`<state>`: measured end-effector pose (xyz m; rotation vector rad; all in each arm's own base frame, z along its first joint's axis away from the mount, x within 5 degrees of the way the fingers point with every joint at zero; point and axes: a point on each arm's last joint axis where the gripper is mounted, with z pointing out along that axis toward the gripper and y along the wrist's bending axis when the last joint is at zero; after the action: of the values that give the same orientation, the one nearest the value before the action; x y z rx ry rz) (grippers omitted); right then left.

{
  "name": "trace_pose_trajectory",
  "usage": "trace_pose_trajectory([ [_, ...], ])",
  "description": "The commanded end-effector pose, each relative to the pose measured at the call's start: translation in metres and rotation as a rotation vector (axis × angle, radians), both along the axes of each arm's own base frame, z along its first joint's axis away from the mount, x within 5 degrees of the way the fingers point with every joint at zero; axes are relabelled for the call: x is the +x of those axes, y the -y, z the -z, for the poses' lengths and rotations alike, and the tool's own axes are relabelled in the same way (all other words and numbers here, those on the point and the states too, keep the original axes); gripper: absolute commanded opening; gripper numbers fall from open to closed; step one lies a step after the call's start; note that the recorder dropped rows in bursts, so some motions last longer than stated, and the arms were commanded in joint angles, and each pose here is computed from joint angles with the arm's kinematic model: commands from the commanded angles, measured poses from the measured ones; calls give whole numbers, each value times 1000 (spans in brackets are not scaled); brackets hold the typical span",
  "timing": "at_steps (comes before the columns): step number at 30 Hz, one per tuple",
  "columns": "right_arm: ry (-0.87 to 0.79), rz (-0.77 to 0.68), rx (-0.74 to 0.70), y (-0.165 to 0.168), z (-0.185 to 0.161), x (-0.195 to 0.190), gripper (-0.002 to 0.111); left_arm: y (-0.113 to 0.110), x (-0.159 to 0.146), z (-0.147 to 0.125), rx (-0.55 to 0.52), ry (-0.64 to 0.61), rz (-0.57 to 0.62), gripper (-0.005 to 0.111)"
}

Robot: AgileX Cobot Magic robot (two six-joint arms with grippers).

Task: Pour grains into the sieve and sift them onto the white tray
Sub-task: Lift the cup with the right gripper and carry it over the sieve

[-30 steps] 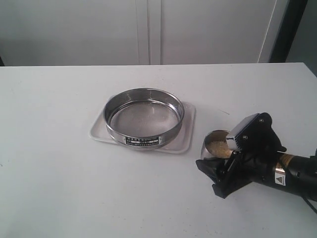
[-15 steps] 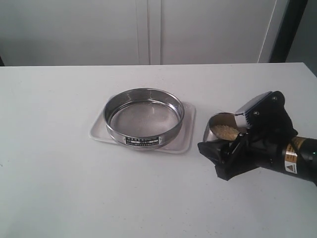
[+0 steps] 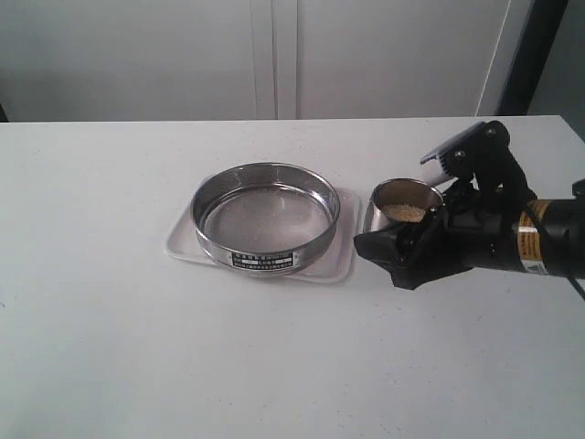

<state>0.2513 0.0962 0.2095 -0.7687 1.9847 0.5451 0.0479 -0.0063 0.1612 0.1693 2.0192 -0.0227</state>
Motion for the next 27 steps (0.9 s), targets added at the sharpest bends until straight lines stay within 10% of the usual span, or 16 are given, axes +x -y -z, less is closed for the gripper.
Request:
trace_pose_trajectory([
  [1, -10, -40, 3, -4, -23, 10, 0, 1, 0, 3, -11, -9, 1, 0],
  [27, 96, -17, -57, -35, -64, 58, 0, 1, 0, 3, -11, -9, 1, 0],
])
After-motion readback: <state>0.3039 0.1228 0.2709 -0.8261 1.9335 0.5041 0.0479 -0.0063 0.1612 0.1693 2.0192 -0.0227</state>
